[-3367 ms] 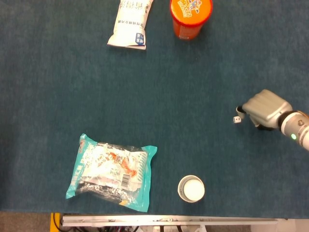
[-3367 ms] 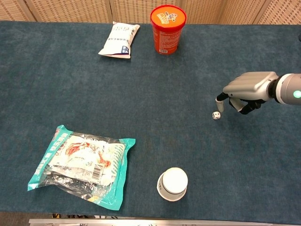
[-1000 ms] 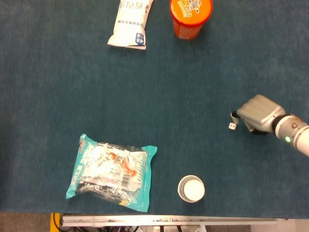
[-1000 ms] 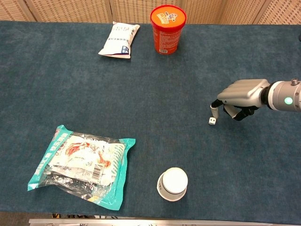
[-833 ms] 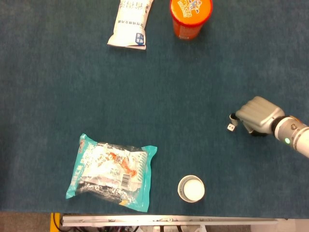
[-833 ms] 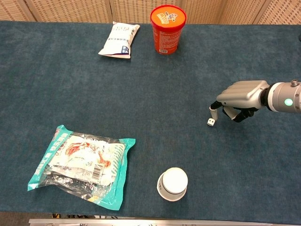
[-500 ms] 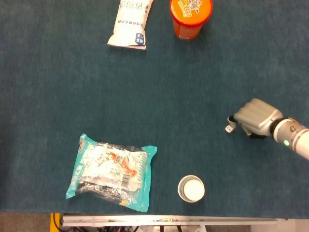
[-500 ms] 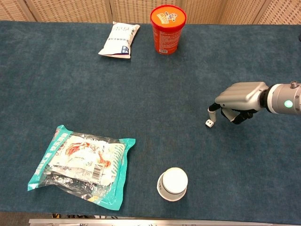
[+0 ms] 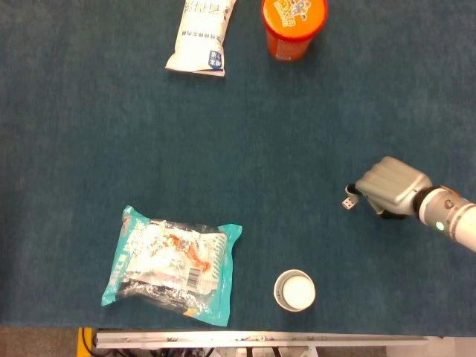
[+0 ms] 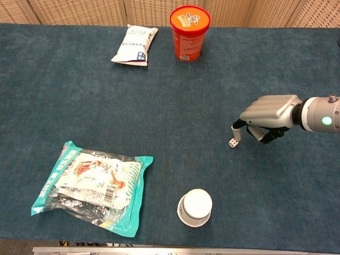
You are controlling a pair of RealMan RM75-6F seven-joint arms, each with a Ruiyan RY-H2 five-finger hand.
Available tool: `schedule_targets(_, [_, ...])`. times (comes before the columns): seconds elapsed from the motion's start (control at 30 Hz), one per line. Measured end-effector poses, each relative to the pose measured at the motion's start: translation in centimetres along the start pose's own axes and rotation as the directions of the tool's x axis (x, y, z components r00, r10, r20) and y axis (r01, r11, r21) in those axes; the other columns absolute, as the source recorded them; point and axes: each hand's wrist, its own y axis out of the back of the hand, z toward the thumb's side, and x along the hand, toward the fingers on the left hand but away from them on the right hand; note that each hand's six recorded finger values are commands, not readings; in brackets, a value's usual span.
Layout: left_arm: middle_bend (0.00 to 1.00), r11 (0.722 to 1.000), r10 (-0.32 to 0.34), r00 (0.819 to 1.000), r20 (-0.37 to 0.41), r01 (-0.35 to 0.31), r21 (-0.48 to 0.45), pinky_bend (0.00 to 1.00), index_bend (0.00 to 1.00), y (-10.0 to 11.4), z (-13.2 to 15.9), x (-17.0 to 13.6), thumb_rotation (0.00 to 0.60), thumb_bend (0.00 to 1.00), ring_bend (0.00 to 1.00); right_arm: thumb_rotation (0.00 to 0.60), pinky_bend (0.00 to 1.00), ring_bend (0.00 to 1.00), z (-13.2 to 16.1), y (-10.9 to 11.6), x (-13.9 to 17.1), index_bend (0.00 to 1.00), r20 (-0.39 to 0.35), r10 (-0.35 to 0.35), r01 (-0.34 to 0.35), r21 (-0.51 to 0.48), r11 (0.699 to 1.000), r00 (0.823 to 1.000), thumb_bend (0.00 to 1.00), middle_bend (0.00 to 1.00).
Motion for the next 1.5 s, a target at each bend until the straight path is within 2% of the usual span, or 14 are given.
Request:
schedule_targets(0.23, [0.53, 1.0, 0.001, 1.0, 0.005, -0.001, 0.001, 0.46, 0.46, 0.1, 0.1, 0.1, 0.6, 0.46, 0.35, 0.6, 1.0, 0.92, -0.7, 0.5, 0.9, 0.36, 0.031, -0.055, 0.055, -0.008, 0.998, 0.998, 1.0, 0.93])
schedule_targets(0.4, [0.53, 1.0, 0.003, 1.0, 0.01, -0.003, 0.003, 0.46, 0.46, 0.1, 0.4, 0.2, 0.6, 0.46, 0.35, 0.6, 1.0, 0.88, -2.0, 1.1, 2.0, 0.36, 0.093, -0.15, 0.152, -0.016, 0.988, 0.984, 1.0, 0.88])
schedule_targets(0.53, [0.53, 1.0, 0.005, 1.0, 0.017, -0.005, 0.008, 0.46, 0.46, 0.1, 0.7, 0.4, 0.6, 0.46, 0.35, 0.6, 1.0, 0.84, -3.4, 1.4, 3.5, 0.36, 0.161, -0.231, 0.237, -0.014, 0.972, 0.959, 0.98, 0.81])
schedule_targets(0.73, [0.53, 1.0, 0.004, 0.999, 0.033, -0.005, 0.016, 0.46, 0.46, 0.1, 1.4, 0.9, 0.6, 0.46, 0.35, 0.6, 0.97, 0.72, -5.3, 1.8, 6.3, 0.36, 0.256, -0.355, 0.365, 0.009, 0.931, 0.899, 0.8, 0.7])
schedule_targets(0.83, [0.53, 1.0, 0.001, 0.999, 0.04, -0.002, 0.021, 0.46, 0.46, 0.0, 1.7, 1.1, 0.6, 0.46, 0.35, 0.6, 0.92, 0.64, -6.0, 2.3, 7.7, 0.36, 0.292, -0.433, 0.437, 0.054, 0.898, 0.853, 0.72, 0.64])
schedule_targets(0.93, [0.53, 1.0, 0.002, 0.999, 0.046, -0.003, 0.026, 0.46, 0.43, 0.0, 2.1, 1.3, 0.6, 0.46, 0.36, 0.6, 0.82, 0.57, -6.6, 2.6, 9.3, 0.36, 0.326, -0.522, 0.519, 0.105, 0.848, 0.788, 0.68, 0.59])
schedule_targets(0.97, [0.53, 1.0, 0.002, 0.999, 0.049, -0.003, 0.026, 0.46, 0.41, 0.0, 2.2, 1.5, 0.6, 0.46, 0.36, 0.6, 0.79, 0.55, -6.9, 2.6, 10.0, 0.36, 0.34, -0.555, 0.55, 0.122, 0.826, 0.759, 0.67, 0.58])
schedule_targets(1.03, [0.53, 1.0, 0.0, 0.998, 0.055, -0.001, 0.025, 0.46, 0.39, -0.1, 2.5, 1.6, 0.6, 0.46, 0.36, 0.6, 0.73, 0.51, -7.2, 2.4, 11.1, 0.36, 0.36, -0.598, 0.591, 0.142, 0.794, 0.716, 0.63, 0.54])
schedule_targets(1.07, [0.53, 1.0, 0.0, 0.998, 0.06, -0.001, 0.026, 0.46, 0.38, -0.1, 2.6, 1.8, 0.6, 0.46, 0.36, 0.6, 0.7, 0.5, -7.4, 2.3, 11.8, 0.36, 0.373, -0.621, 0.616, 0.15, 0.773, 0.689, 0.61, 0.53])
schedule_targets(1.17, [0.53, 1.0, 0.001, 0.998, 0.069, -0.003, 0.027, 0.46, 0.37, 0.1, 2.8, 2.1, 0.6, 0.46, 0.36, 0.6, 0.62, 0.47, -8.0, 1.9, 13.3, 0.36, 0.399, -0.666, 0.671, 0.153, 0.726, 0.63, 0.57, 0.51])
schedule_targets(1.27, [0.53, 1.0, 0.002, 0.997, 0.073, -0.004, 0.025, 0.46, 0.37, 0.2, 2.9, 2.3, 0.6, 0.46, 0.36, 0.6, 0.58, 0.46, -8.4, 1.4, 14.5, 0.36, 0.417, -0.696, 0.709, 0.155, 0.688, 0.585, 0.55, 0.51])
schedule_targets(1.33, [0.53, 1.0, 0.005, 0.997, 0.077, -0.007, 0.025, 0.46, 0.37, 0.3, 3.0, 2.4, 0.6, 0.46, 0.36, 0.6, 0.56, 0.45, -8.6, 1.1, 15.0, 0.36, 0.429, -0.706, 0.721, 0.161, 0.674, 0.564, 0.55, 0.51])
schedule_targets(1.5, [0.53, 0.999, -0.001, 0.996, 0.094, -0.002, 0.035, 0.46, 0.37, 0.6, 3.6, 2.8, 0.6, 0.46, 0.36, 0.6, 0.55, 0.45, -9.3, -0.9, 17.0, 0.36, 0.509, -0.706, 0.741, 0.18, 0.647, 0.493, 0.55, 0.51])
